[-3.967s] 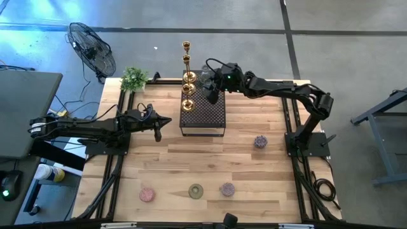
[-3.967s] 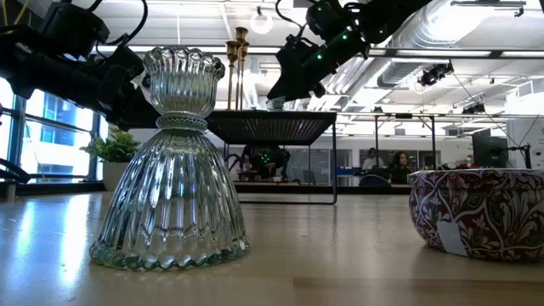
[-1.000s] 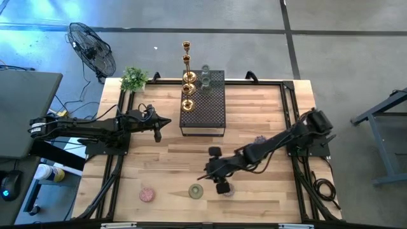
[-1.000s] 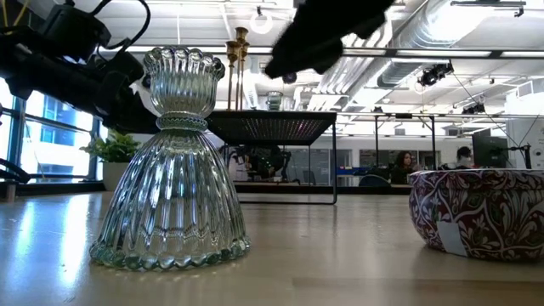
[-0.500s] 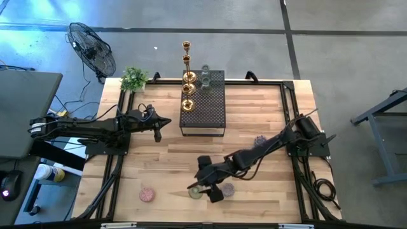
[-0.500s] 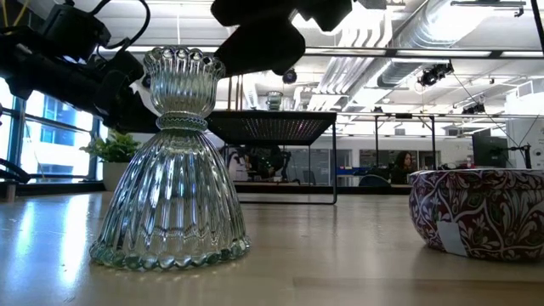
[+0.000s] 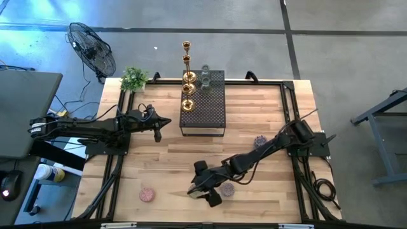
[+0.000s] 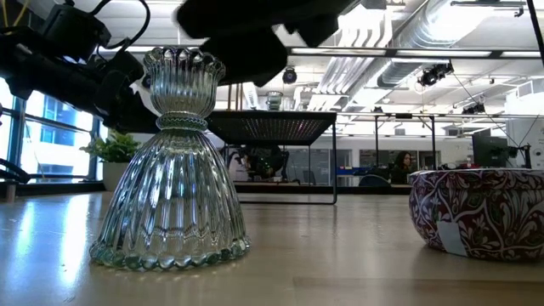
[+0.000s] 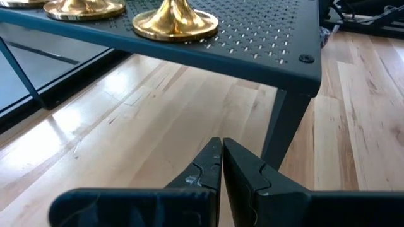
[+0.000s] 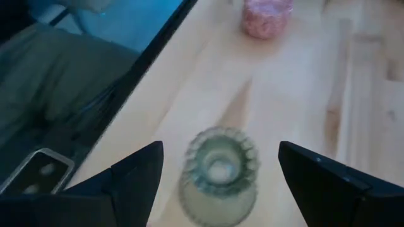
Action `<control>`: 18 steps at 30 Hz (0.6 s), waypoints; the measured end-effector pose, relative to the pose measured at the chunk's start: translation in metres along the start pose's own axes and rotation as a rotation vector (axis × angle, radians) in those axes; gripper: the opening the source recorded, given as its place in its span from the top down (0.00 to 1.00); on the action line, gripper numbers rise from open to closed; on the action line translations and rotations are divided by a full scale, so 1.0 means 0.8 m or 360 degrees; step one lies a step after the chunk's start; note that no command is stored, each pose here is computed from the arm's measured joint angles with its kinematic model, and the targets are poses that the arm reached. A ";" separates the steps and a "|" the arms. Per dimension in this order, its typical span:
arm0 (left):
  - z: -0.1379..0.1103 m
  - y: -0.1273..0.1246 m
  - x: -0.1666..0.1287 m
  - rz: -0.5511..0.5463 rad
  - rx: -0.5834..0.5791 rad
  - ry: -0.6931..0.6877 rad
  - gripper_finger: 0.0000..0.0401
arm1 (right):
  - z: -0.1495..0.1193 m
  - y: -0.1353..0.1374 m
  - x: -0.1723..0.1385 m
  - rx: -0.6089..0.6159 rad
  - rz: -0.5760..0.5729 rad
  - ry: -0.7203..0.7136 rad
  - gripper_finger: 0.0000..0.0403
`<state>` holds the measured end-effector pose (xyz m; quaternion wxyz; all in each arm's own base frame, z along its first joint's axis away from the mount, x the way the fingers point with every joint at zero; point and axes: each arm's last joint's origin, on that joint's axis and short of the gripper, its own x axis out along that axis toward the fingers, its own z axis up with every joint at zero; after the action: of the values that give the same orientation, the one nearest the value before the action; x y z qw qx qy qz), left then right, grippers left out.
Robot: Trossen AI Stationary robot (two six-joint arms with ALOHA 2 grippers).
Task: Pick & Place candle stick holders
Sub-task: Put the transparent candle holder on the shelf aligned with the other transparent candle holders
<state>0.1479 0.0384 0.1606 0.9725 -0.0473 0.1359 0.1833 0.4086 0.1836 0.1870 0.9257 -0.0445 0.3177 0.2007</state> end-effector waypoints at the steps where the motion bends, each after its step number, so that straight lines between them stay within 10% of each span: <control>1: 0.000 0.000 0.000 0.0000 0.0000 0.0000 0.98 | 0.000 -0.001 0.000 -0.0009 -0.0028 0.0002 0.24; 18: 0.000 0.000 0.000 0.0000 0.0000 0.0003 0.98 | -0.015 -0.002 0.026 -0.0032 -0.0036 -0.0016 0.49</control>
<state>0.1479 0.0384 0.1605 0.9723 -0.0476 0.1369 0.1833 0.4173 0.1864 0.1649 0.9290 -0.0564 0.3103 0.1937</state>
